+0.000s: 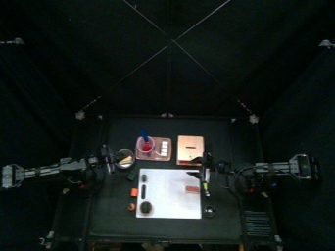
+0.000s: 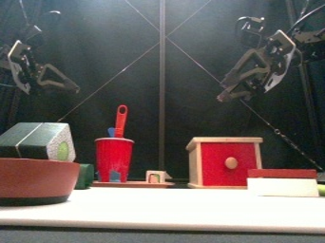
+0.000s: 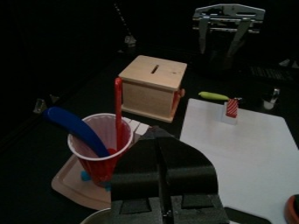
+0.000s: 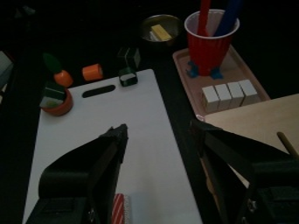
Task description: Put the white sushi roll onto the cutting board
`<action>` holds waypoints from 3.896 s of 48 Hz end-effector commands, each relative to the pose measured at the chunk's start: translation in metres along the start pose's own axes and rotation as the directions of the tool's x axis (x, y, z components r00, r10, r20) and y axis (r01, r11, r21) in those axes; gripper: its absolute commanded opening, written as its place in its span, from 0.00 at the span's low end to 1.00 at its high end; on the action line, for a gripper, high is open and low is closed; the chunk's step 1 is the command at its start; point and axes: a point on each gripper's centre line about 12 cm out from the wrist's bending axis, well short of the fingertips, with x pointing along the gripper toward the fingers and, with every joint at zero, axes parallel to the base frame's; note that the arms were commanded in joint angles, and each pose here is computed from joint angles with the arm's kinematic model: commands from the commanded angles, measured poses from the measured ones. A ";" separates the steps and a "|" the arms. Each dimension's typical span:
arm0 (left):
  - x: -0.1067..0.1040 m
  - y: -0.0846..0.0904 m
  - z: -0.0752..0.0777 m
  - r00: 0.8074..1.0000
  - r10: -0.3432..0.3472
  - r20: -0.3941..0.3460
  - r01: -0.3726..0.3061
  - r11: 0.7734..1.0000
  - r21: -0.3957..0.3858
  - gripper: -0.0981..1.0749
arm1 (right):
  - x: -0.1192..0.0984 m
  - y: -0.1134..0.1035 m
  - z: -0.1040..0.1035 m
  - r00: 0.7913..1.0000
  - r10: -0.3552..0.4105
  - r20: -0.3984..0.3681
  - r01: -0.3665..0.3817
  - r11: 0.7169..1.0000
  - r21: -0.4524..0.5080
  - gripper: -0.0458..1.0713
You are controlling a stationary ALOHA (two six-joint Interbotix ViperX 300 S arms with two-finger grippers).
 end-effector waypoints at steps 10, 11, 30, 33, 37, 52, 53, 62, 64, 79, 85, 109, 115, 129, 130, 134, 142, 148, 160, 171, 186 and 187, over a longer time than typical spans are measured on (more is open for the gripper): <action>0.003 0.001 0.009 1.000 0.006 0.020 -0.006 1.000 0.006 0.08 | -0.001 0.002 0.009 0.999 0.007 0.031 -0.007 1.000 0.000 0.86; 0.003 0.001 0.009 1.000 0.006 0.020 -0.006 1.000 0.006 0.09 | -0.001 0.002 0.009 0.999 0.007 0.031 -0.007 1.000 -0.001 0.86; 0.003 0.001 0.011 1.000 0.003 0.026 -0.004 1.000 0.015 0.08 | -0.001 0.008 0.010 0.999 0.026 0.028 -0.026 1.000 -0.007 0.86; 0.003 0.001 0.011 1.000 0.003 0.026 -0.004 1.000 0.015 0.08 | 0.000 0.009 0.011 0.999 0.029 0.027 -0.029 1.000 -0.007 0.86; 0.003 0.001 0.012 1.000 0.003 0.029 -0.004 1.000 0.015 0.08 | 0.005 0.010 0.013 0.999 0.028 0.029 -0.028 1.000 0.000 0.86; 0.003 0.001 0.014 0.999 0.003 0.035 -0.004 1.000 0.017 0.09 | 0.035 0.016 0.038 0.999 0.032 -0.006 -0.032 0.997 0.067 0.86; 0.003 0.001 0.014 0.999 0.003 0.035 -0.004 1.000 0.017 0.08 | 0.036 0.016 0.041 0.999 0.034 -0.006 -0.033 0.996 0.083 0.86; 0.003 0.001 0.014 0.999 0.002 0.037 -0.003 1.000 0.021 0.08 | 0.050 0.002 0.083 1.000 0.003 0.005 -0.005 0.929 0.371 0.86; 0.003 0.001 0.014 0.999 0.002 0.037 -0.003 1.000 0.021 0.08 | 0.051 0.001 0.090 1.000 0.008 0.005 -0.009 0.919 0.393 0.86; 0.003 0.001 0.014 0.999 0.002 0.037 -0.002 1.000 0.017 0.09 | 0.080 -0.050 0.127 0.992 0.076 -0.105 0.017 0.733 0.680 0.86; 0.003 0.000 0.012 0.999 -0.002 0.032 0.002 1.000 0.013 0.09 | 0.085 -0.090 0.115 0.978 0.079 -0.194 0.089 0.678 0.730 0.86; 0.003 -0.001 0.010 1.000 -0.005 0.020 0.005 1.000 0.003 0.09 | 0.126 -0.106 0.096 0.750 -0.145 -0.646 0.560 0.660 0.501 0.83; 0.003 0.000 0.010 1.000 0.000 0.021 0.000 1.000 -0.021 0.09 | 0.156 -0.104 0.095 0.749 -0.126 -0.650 0.578 0.604 0.549 0.83; 0.003 0.000 0.010 1.000 0.003 0.021 -0.002 1.000 -0.027 0.09 | 0.205 -0.114 0.092 0.726 -0.090 -0.682 0.612 0.537 0.581 0.82; 0.003 0.000 0.011 1.000 0.003 0.023 -0.002 1.000 -0.025 0.09 | 0.207 -0.115 0.091 0.721 -0.092 -0.687 0.620 0.527 0.581 0.82; 0.003 0.000 0.011 1.000 0.003 0.026 -0.002 1.000 -0.025 0.09 | 0.211 -0.123 0.084 0.684 -0.130 -0.718 0.670 0.501 0.548 0.82; 0.003 0.000 0.012 0.999 0.003 0.035 -0.002 1.000 -0.025 0.09 | 0.206 -0.129 0.076 0.612 -0.178 -0.771 0.740 0.472 0.479 0.82; 0.003 0.000 0.014 0.999 0.002 0.046 -0.001 1.000 -0.025 0.09 | 0.207 -0.132 0.075 0.609 -0.193 -0.769 0.753 0.447 0.483 0.82; 0.004 -0.005 0.019 0.998 -0.020 0.058 0.021 1.000 -0.019 0.09 | 0.224 -0.143 0.058 0.601 -0.219 -0.769 0.778 0.381 0.499 0.82; 0.004 -0.006 0.017 0.998 -0.026 0.053 0.027 1.000 -0.013 0.09 | 0.229 -0.149 0.056 0.595 -0.236 -0.769 0.791 0.343 0.507 0.82; 0.003 -0.006 0.016 0.998 -0.030 0.048 0.030 1.000 0.001 0.09 | 0.234 -0.151 0.048 0.578 -0.245 -0.779 0.806 0.324 0.496 0.82; 0.003 -0.006 0.016 0.998 -0.030 0.048 0.030 1.000 0.002 0.09 | 0.234 -0.151 0.047 0.576 -0.244 -0.780 0.806 0.324 0.495 0.82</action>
